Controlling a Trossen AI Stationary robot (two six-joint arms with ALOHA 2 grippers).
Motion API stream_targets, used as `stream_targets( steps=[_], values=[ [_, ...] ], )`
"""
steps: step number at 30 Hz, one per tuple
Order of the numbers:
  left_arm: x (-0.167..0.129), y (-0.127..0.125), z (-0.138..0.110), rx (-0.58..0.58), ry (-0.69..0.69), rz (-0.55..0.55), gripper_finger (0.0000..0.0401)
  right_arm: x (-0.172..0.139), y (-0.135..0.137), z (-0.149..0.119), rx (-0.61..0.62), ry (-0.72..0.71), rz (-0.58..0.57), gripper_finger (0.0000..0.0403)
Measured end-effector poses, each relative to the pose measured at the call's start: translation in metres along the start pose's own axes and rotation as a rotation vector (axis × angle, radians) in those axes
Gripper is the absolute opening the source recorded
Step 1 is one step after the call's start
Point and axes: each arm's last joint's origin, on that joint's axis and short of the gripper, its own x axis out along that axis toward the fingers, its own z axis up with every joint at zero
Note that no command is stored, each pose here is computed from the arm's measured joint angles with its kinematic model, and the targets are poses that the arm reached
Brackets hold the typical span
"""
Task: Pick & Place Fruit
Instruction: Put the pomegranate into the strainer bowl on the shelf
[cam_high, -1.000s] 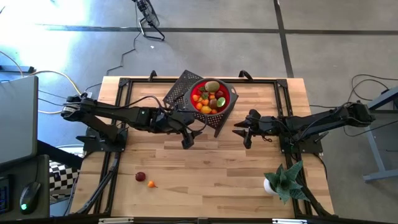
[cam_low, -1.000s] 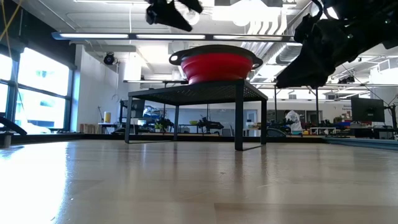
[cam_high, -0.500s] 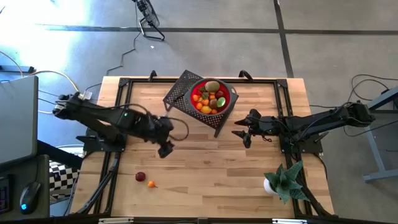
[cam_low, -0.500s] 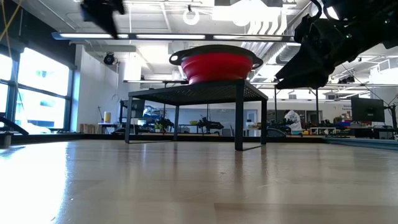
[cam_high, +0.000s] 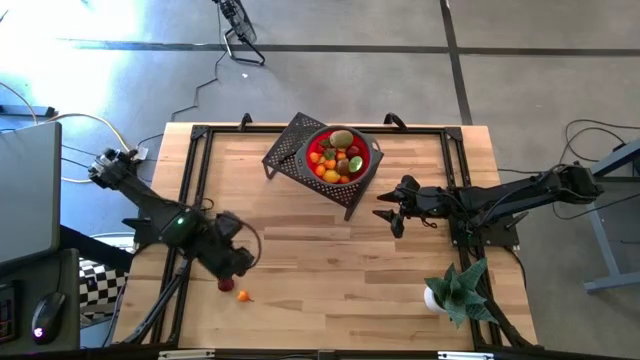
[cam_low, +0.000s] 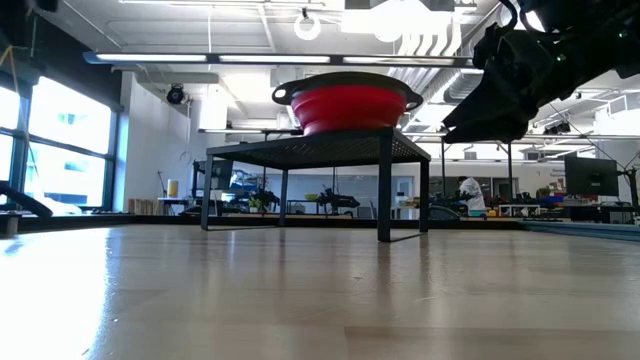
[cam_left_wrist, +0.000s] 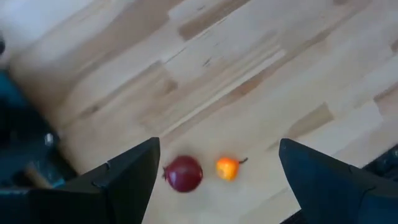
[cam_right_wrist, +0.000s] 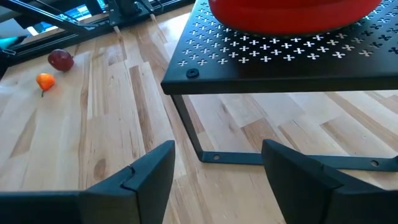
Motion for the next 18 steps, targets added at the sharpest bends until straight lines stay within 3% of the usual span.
stream_targets(
  steps=[11, 15, 18],
  values=[
    [0.033, 0.026, -0.05, -0.21, 0.151, 0.188, 0.0324, 0.0, 0.0, 0.0, -0.006, 0.0, 0.0, 0.0233],
    [0.051, 0.029, -0.061, -0.237, 0.163, 0.153, 0.0324, 0.0, 0.0, 0.0, -0.009, 0.0, 0.0, 0.0233],
    [0.064, 0.025, -0.066, -0.25, 0.166, 0.069, 0.0324, 0.0, 0.0, 0.0, -0.008, 0.0, 0.0, 0.0233]
  ],
)
